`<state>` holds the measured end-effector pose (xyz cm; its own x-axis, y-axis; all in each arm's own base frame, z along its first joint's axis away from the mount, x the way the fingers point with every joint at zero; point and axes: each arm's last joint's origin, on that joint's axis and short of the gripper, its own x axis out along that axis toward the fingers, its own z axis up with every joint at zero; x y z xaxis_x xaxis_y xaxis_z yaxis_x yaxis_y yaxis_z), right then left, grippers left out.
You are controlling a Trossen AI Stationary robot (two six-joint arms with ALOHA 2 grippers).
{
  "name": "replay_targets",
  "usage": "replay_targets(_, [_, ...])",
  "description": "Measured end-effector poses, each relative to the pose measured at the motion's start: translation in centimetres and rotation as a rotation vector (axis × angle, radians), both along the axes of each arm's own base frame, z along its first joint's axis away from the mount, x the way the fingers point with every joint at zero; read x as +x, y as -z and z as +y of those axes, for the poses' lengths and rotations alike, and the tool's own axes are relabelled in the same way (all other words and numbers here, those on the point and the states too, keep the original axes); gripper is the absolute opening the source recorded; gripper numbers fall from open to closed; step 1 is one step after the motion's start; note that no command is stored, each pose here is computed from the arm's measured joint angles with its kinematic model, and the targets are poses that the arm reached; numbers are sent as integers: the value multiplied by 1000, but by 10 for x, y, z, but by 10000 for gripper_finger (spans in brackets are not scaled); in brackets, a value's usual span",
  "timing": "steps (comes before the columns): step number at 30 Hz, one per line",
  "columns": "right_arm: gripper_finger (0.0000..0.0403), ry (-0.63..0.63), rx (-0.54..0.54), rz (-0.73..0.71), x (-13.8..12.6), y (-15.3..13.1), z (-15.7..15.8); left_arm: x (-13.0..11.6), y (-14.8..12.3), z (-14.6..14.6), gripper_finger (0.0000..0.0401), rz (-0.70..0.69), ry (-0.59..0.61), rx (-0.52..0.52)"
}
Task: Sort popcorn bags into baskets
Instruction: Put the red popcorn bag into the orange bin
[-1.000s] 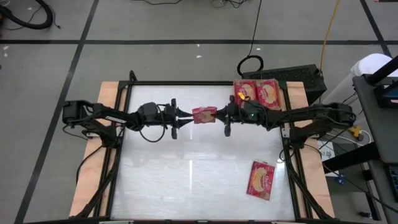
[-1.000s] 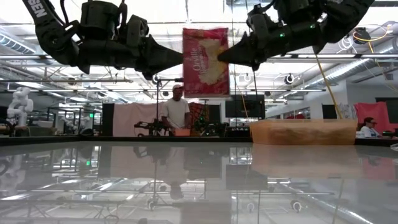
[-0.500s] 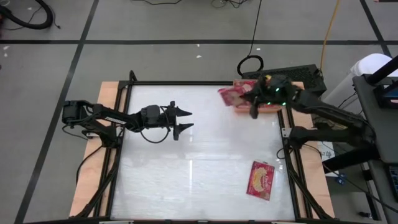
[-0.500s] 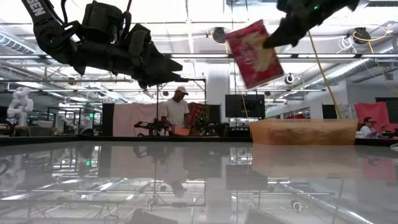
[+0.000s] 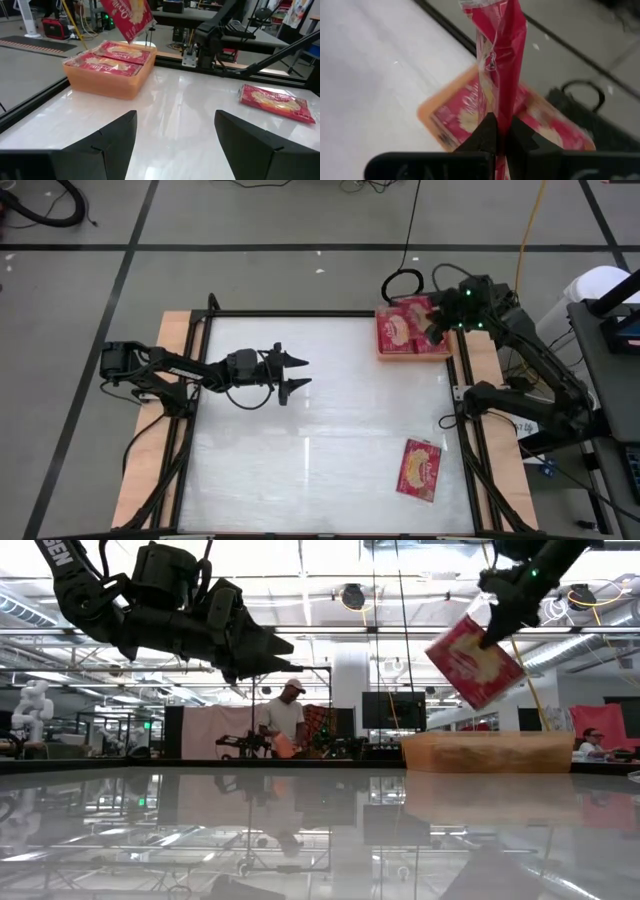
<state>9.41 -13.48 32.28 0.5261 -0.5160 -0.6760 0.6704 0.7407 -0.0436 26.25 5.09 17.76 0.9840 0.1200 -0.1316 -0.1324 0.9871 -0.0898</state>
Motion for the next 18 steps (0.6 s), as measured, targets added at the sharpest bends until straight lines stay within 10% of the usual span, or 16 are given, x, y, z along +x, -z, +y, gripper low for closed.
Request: replay_targets(18, [14,170,178,-56,-10,11,-18,1,2,-6,271,26,26,17])
